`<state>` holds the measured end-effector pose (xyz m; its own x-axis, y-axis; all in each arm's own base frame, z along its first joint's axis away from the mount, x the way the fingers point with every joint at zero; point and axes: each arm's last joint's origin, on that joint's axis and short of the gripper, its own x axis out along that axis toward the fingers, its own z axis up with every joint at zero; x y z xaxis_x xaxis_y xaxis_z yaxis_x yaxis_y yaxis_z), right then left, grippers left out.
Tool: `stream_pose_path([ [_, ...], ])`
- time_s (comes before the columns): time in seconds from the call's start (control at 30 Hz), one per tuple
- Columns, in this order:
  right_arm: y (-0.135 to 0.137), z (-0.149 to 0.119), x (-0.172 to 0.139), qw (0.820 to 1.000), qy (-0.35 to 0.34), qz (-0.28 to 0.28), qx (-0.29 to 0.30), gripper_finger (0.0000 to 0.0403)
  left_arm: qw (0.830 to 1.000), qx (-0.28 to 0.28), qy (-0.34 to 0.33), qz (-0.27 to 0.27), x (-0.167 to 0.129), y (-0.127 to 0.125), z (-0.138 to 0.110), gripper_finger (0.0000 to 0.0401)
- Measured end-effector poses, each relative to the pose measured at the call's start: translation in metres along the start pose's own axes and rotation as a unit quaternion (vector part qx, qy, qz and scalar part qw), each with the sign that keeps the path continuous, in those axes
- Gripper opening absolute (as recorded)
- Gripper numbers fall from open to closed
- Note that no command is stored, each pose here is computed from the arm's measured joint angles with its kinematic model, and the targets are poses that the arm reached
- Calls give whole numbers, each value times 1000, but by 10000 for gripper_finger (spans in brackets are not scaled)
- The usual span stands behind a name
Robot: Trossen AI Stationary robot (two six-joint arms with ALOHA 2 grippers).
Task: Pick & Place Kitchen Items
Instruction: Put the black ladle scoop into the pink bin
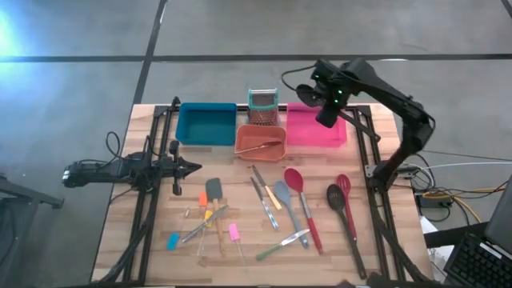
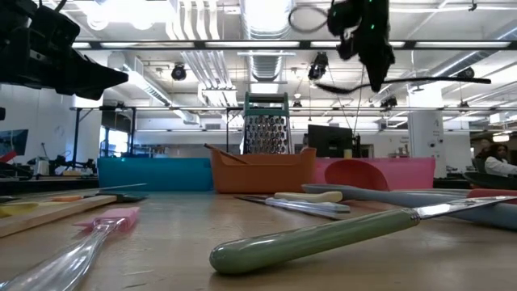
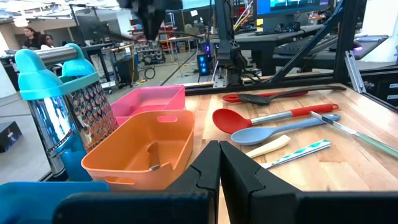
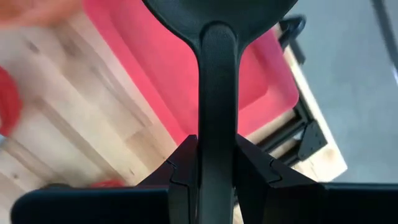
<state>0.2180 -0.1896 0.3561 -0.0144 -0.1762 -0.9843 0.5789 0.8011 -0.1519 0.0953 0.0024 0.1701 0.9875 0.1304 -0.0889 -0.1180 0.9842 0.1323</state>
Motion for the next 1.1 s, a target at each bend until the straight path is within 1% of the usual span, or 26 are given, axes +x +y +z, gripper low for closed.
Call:
stream_pose_path([
  [0.07,-5,9,14,1000,22,7,-3,61,1000,0,0,0,0,0,0,14],
  [0.13,-8,17,27,999,42,23,-15,61,1000,0,0,0,0,0,0,14],
  [0.27,-14,31,54,995,82,34,-36,61,1000,0,0,0,0,0,0,14],
  [0.43,-21,40,80,991,121,44,-41,61,1000,0,0,0,0,0,0,14],
  [0.57,-26,46,98,988,136,54,-37,61,1000,0,0,0,0,0,0,14],
  [0.7,-29,54,117,986,140,83,-26,61,1000,0,0,0,0,0,0,14],
  [0.9,-27,64,147,982,159,95,-29,61,1000,0,0,0,0,0,0,14],
  [1.1,-33,65,172,976,189,105,-19,61,1000,0,0,0,0,0,0,14],
])
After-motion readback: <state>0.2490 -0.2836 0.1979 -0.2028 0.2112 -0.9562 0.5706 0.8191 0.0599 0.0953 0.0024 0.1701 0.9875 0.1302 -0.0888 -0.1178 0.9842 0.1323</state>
